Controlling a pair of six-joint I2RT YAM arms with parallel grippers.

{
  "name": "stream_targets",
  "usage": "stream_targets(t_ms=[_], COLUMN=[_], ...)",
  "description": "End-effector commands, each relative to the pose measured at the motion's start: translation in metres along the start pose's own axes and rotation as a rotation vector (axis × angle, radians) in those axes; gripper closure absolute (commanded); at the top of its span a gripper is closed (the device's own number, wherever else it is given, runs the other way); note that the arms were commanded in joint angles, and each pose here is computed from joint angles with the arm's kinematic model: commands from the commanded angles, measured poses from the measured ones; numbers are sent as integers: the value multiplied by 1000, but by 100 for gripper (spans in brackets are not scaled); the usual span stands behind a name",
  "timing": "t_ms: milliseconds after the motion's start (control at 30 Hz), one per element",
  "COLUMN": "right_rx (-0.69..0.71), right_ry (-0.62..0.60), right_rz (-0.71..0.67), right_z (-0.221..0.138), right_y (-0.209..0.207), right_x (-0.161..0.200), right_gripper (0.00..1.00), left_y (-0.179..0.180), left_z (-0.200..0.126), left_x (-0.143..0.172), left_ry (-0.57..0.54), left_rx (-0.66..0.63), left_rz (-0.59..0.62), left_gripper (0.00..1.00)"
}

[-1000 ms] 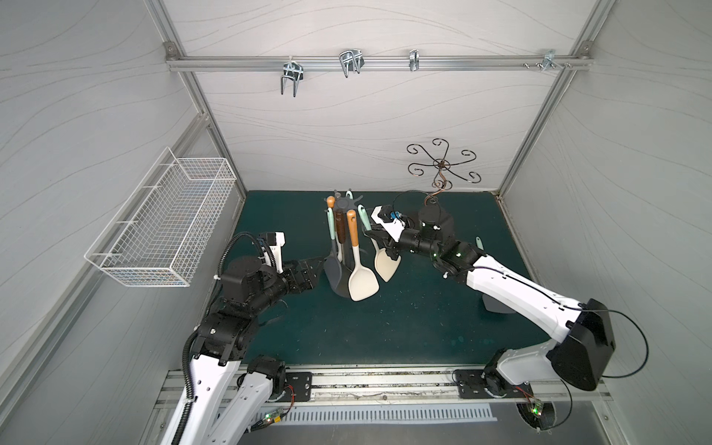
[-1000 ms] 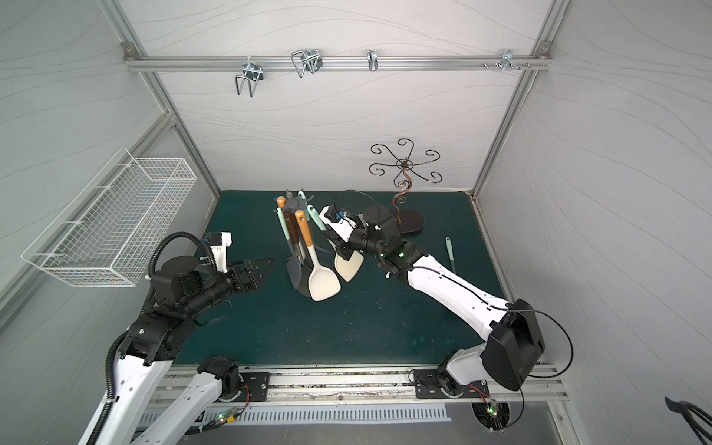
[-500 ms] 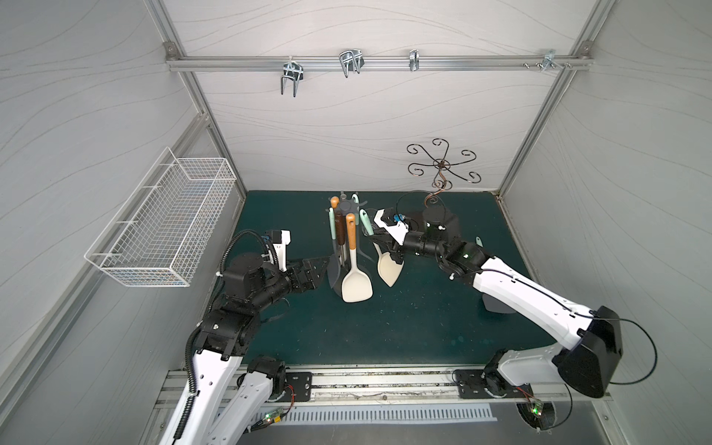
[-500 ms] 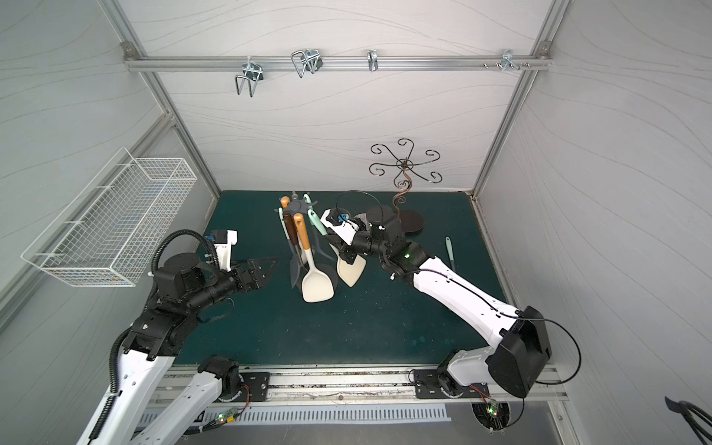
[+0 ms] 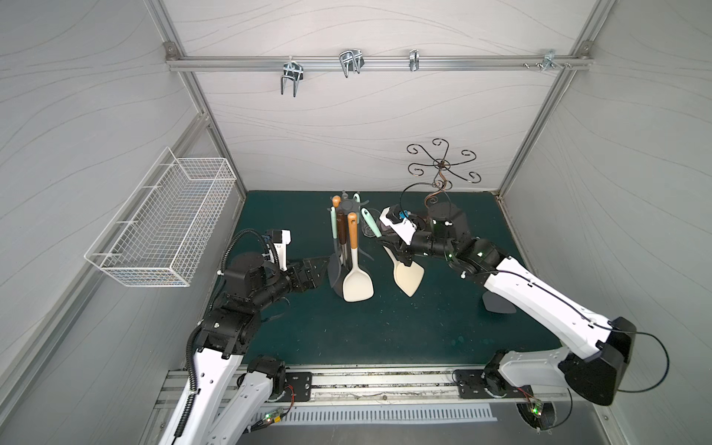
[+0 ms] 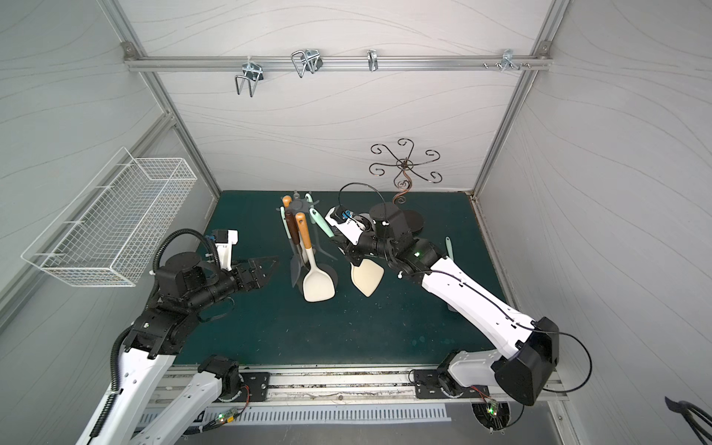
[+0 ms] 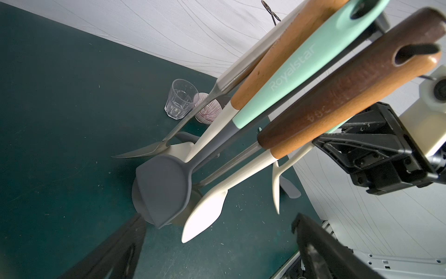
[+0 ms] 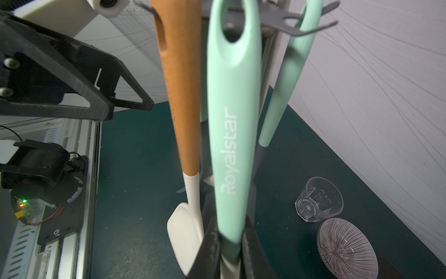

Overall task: Take the spatula off the kitchen utensil rack
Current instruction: Take off the spatula from the rack, then place the spatula at the center of the board.

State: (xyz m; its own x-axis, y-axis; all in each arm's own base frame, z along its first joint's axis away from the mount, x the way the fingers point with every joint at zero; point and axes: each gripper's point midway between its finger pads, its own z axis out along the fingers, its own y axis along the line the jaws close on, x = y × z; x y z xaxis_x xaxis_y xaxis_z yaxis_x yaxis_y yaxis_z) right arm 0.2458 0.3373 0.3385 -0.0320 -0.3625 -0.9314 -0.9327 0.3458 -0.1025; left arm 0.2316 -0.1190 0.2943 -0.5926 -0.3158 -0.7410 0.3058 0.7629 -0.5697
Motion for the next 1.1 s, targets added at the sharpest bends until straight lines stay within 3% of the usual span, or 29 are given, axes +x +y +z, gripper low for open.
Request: stream_targets(t_ms=[0,567,800,1067], right_rx=[4,-7,159,335], right_ry=[-107,-189,-98,6], right_rz=[-5,86,153,324], right_z=[-26,-64,-83,-122], right_y=[4,3,-27,-63], right_x=[-44,-64,-37,16], right_gripper=[100,100,100,100], left_y=[-5,-3,-14,-27], left_z=[-4,-6,-3,-1], left_x=[-12,-13,-8,8], left_ry=[-44,-53,-19,43], left_rx=[5,-6,53,62], left_rz=[31,29,33,95], left_gripper=[0,0,0,0])
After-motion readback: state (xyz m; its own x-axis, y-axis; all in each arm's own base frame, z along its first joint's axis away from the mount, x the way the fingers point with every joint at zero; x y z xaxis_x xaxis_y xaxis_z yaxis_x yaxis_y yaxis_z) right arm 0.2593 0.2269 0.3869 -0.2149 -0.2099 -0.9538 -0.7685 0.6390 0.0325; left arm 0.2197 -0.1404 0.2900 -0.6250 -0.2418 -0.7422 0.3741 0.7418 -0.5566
